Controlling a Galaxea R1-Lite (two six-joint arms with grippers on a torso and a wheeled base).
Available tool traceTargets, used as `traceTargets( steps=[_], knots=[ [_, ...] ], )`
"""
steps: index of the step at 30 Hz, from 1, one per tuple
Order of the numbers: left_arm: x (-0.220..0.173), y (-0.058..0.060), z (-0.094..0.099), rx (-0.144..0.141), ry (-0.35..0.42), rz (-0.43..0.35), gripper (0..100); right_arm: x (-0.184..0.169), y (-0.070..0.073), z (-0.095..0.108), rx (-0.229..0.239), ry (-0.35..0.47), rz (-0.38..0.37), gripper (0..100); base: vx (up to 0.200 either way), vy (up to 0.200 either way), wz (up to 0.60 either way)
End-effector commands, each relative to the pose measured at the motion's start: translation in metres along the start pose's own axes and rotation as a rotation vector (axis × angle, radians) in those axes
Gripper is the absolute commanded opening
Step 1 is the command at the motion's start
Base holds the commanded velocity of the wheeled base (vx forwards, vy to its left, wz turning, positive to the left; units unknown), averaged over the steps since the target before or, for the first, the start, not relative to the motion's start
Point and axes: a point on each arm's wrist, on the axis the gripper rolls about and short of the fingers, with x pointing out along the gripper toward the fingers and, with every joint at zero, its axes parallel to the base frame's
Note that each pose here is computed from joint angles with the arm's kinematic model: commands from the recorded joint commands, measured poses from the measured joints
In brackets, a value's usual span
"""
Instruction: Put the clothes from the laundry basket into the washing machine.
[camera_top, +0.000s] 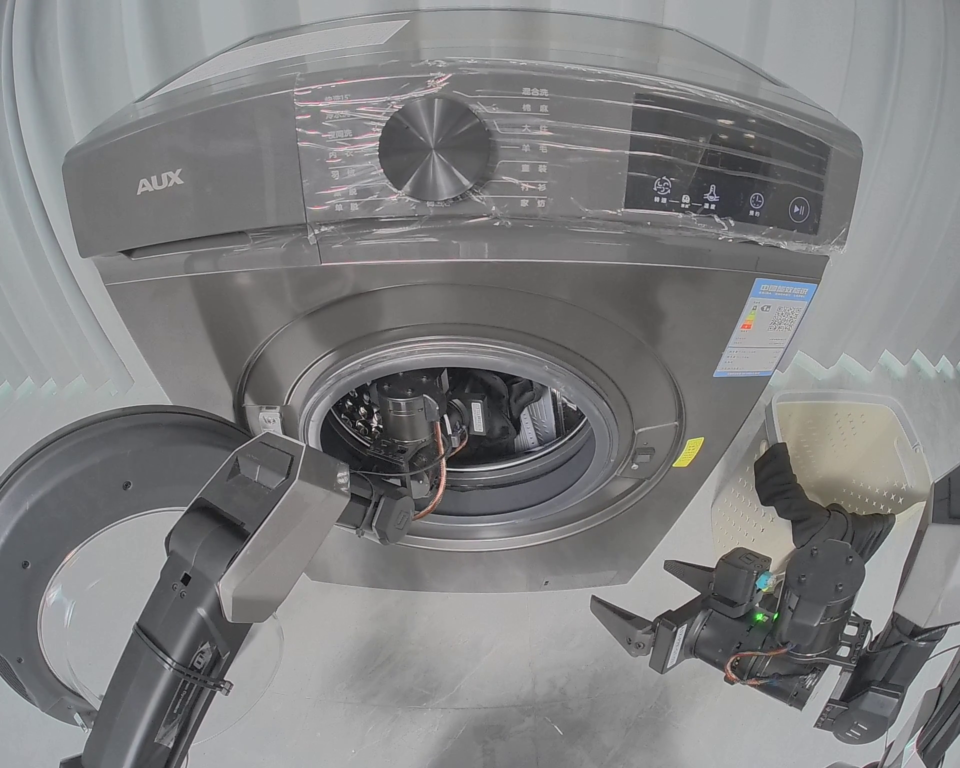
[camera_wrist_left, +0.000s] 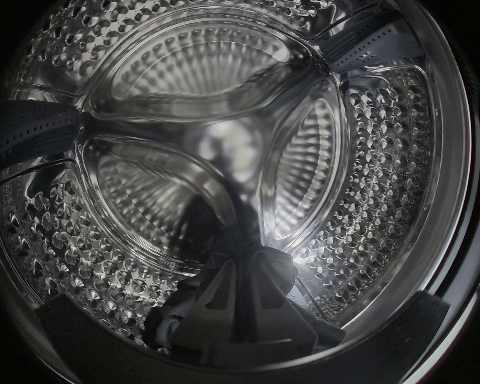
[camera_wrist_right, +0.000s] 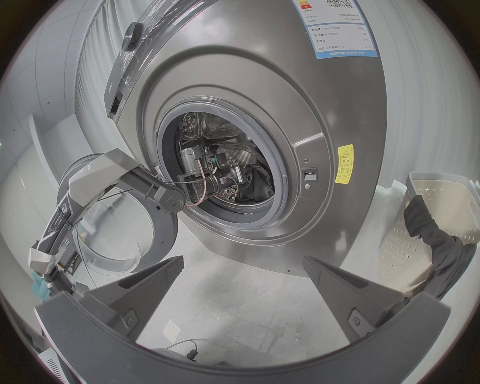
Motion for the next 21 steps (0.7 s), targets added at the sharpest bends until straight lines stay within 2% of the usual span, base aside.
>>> traceTargets(
  steps=[1,2,7,11,17,21],
  knots=[
    [0.0,0.001,-0.002,-0.002,0.006,0.002,0,0.0,0.0,0.0,-0.002,0.002,0.0,100,0.0,0.0,0.0],
    [0.0,0.001,-0.002,-0.002,0.006,0.002,100,0.0,0.0,0.0,-0.002,0.002,0.0,100,0.0,0.0,0.0],
    [0.0,-0.001,-0.001,-0.004,0.002,-0.001,100,0.0,0.0,0.0,0.0,0.002,-0.002,100,0.0,0.0,0.0],
    [-0.001,-0.002,-0.001,-0.022,0.005,-0.004,100,0.0,0.0,0.0,0.0,0.002,-0.002,100,0.0,0.0,0.0],
    [-0.014,-0.005,-0.001,-0.015,0.057,-0.009,100,0.0,-0.001,0.0,0.001,0.002,-0.003,100,0.0,0.0,0.0],
    [-0.038,-0.022,0.006,-0.004,0.11,-0.047,100,0.0,-0.001,0.0,0.001,0.002,-0.003,100,0.0,0.0,0.0]
  ],
)
